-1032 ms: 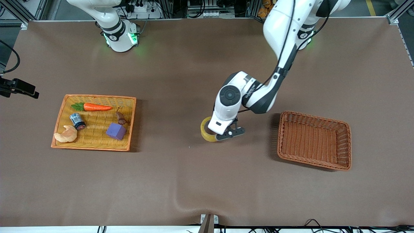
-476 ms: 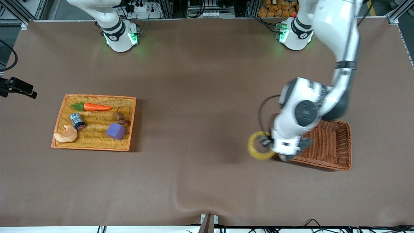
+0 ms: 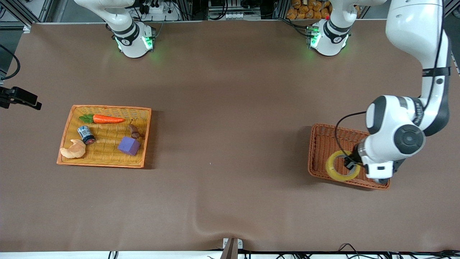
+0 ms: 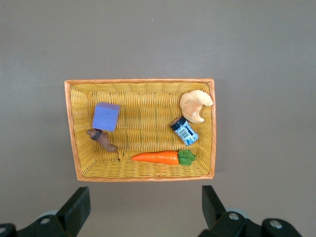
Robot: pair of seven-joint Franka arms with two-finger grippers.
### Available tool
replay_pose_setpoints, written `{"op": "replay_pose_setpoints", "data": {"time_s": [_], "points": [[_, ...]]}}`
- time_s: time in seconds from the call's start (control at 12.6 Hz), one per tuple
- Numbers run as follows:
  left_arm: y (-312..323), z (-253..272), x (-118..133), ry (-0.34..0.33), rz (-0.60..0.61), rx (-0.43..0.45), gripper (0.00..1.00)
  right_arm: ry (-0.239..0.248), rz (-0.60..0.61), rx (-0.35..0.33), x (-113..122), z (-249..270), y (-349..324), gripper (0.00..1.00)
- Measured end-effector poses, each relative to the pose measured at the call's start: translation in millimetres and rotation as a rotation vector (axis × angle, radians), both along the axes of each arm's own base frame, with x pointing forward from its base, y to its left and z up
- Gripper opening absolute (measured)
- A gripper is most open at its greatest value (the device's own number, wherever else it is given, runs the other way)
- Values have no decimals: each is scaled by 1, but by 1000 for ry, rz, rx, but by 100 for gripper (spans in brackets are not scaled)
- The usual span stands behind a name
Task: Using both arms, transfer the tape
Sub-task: 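Carry the tape with the left gripper and lower it into the basket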
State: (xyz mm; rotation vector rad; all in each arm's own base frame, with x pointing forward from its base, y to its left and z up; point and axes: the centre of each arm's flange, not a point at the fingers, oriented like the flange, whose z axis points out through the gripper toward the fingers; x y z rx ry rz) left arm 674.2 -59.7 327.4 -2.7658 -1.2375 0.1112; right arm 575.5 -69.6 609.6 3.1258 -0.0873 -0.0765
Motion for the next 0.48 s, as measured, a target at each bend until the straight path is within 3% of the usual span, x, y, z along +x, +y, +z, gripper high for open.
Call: {"op": "replay_pose_setpoints", "data": {"time_s": [0.24,0.48], "points": [[52,-33,-16,70,54,-2,22,0,-11,-1,0,0,-5,100],[48,-59,-30,89,46,-8,22,0,-16,-1,-1,0,-8,100]]}}
